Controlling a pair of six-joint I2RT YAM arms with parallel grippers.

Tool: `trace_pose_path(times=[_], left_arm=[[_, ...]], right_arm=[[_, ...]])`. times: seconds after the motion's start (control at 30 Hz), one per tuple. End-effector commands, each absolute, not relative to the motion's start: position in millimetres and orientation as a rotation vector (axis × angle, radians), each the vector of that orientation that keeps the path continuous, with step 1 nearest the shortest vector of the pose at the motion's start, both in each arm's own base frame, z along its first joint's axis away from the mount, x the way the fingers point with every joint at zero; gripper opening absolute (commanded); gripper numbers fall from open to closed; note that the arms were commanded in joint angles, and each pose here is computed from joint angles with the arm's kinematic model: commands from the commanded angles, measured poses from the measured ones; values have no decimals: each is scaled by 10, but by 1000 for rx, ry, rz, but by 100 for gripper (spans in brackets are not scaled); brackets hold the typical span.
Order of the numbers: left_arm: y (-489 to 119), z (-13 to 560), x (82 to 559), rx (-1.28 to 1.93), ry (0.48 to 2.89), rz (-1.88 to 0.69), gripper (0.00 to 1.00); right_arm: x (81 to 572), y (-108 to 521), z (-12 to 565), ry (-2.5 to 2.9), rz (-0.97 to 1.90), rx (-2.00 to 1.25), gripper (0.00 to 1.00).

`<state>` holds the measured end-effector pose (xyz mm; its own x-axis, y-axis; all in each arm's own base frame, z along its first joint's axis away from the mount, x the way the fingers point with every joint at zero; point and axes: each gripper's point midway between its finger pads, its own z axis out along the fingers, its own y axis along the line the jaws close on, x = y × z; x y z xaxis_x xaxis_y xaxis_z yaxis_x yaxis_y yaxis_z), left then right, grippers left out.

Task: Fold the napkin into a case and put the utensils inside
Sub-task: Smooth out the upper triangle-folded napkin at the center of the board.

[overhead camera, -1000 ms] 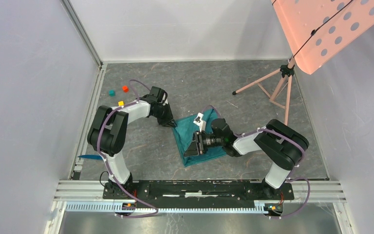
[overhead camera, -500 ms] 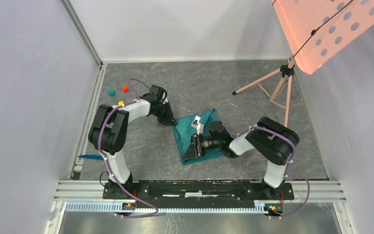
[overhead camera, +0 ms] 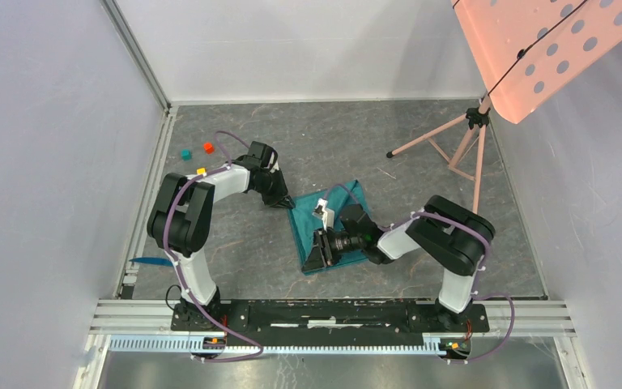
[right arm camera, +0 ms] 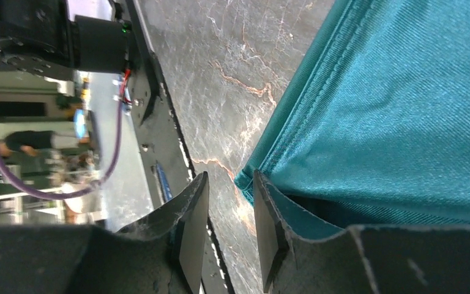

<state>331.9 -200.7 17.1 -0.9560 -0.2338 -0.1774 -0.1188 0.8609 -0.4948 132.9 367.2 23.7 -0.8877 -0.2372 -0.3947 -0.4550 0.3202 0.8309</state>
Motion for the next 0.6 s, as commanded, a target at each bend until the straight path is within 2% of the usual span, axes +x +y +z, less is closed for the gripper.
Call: trace_pose_path(times=[0.0,0.13,0.3,0.37,0.57], left_arm=[[-1926,223,3436,-271,2777,-667,18],[-2019,562,3479,-238,2716,-756,21],[-2063,1102,3463,-168,2621,-825,37],[-2005,1301,3430,-145,2582,-807,47],[-1502,1659,3250,-197,2493,-663,54]], right_arm=[[1291,3508,198,2398,1363,-854,40],[1409,3419,397,2355,1171,-965,47],[1498,3334,481,2371,887,-1019,52],[1588,3346,481,2413,755,-950,53],[1591,3600,491,2492,569,-880,55]])
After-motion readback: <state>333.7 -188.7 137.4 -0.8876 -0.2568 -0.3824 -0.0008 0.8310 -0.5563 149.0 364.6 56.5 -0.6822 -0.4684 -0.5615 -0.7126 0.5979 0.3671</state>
